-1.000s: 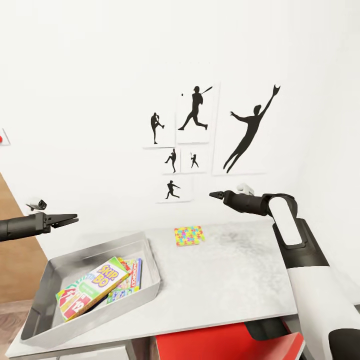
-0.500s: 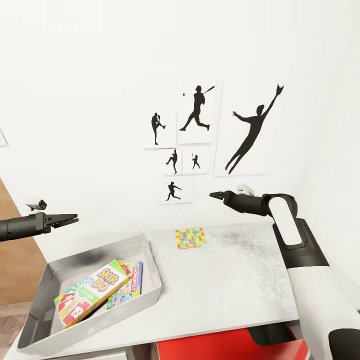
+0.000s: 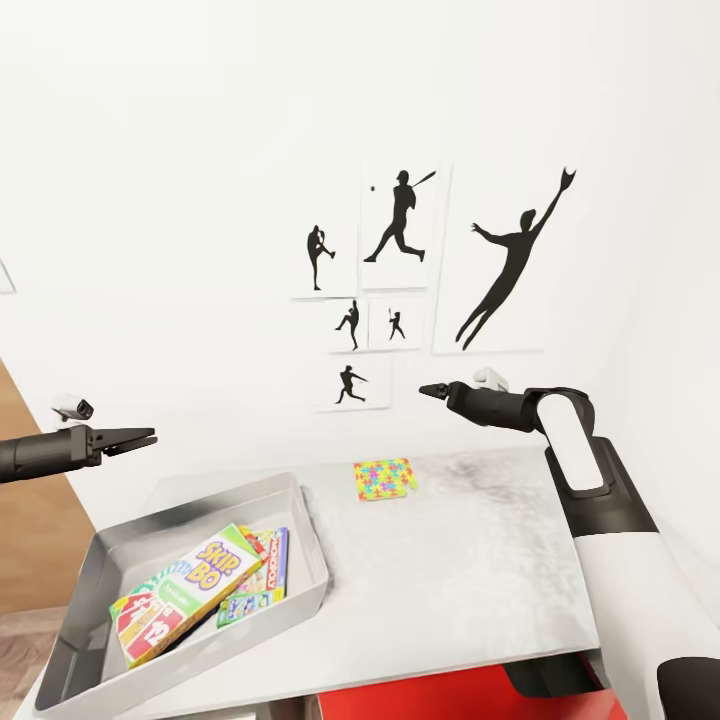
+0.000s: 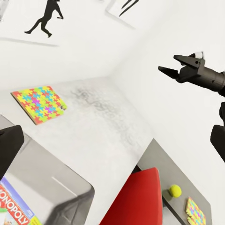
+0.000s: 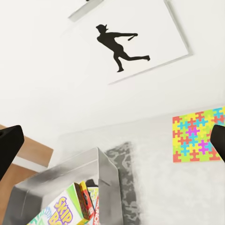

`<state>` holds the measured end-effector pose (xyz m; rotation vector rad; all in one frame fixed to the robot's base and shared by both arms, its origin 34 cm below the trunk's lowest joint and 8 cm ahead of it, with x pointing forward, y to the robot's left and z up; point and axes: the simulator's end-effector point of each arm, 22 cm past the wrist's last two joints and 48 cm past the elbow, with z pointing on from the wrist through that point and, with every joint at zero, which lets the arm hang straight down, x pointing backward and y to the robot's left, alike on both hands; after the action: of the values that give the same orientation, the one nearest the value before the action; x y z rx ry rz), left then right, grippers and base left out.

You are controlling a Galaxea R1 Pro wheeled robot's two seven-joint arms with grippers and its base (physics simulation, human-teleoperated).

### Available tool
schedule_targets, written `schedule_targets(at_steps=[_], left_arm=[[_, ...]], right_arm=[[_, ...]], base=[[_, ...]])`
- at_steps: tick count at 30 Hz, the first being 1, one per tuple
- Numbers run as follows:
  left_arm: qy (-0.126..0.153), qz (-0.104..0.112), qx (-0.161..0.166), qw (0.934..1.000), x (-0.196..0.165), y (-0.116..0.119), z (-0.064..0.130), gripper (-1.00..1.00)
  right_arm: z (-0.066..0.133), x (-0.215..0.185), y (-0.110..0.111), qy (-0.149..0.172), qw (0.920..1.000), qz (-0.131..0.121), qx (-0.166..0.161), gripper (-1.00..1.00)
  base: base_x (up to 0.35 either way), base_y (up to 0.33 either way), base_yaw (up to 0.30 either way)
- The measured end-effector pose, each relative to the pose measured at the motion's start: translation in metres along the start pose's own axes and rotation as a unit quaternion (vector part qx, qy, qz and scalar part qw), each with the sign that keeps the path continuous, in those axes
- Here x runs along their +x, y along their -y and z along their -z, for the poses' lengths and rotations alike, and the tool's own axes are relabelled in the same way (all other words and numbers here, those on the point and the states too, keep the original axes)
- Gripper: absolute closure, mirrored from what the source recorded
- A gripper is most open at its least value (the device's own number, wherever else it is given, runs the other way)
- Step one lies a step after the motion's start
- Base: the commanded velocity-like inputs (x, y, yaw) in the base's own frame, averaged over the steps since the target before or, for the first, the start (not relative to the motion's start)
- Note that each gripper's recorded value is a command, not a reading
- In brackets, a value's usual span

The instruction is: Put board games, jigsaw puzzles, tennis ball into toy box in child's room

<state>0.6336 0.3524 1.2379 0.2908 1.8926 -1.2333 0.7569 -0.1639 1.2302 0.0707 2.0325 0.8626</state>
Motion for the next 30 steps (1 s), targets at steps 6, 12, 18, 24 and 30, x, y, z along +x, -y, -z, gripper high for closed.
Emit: schedule_targets(at_steps=[6, 12, 18, 24, 30], left_arm=[[0.0, 0.0, 0.0, 1.0, 0.0002, -0.0003, 0.0002, -1.0], [0.0, 0.0, -0.001, 1.0, -0.0001, 0.0, 0.0005, -1.0], [0.001, 0.0, -0.001, 1.0, -0.0004, -0.0002, 0.0008, -1.0], [0.001, 0.0, -0.001, 1.0, -0.0002, -0.0004, 0.0008, -1.0], [0.0, 0.001, -0.001, 1.0, 0.0007, -0.002, 0.0001, -1.0]], right_arm=[[-0.0003, 0.0002, -0.0009, 0.0, 1.0, 0.0, -0.001, -1.0], [-0.0018, 0.003, -0.0026, -0.004, 1.0, 0.005, 0.0, -1.0], [-0.0024, 0.0037, -0.0025, -0.005, 1.0, 0.006, 0.001, -1.0], [-0.0029, 0.0043, -0.002, -0.005, 1.0, 0.005, 0.002, -1.0], [-0.005, 0.0061, 0.0013, -0.008, 0.9999, 0.004, 0.008, -1.0]], base=[[0.007, 0.005, 0.0], [0.138, 0.07, 0.0], [0.04, 0.017, 0.0], [0.004, 0.002, 0.0], [0.0, 0.0, 0.0]])
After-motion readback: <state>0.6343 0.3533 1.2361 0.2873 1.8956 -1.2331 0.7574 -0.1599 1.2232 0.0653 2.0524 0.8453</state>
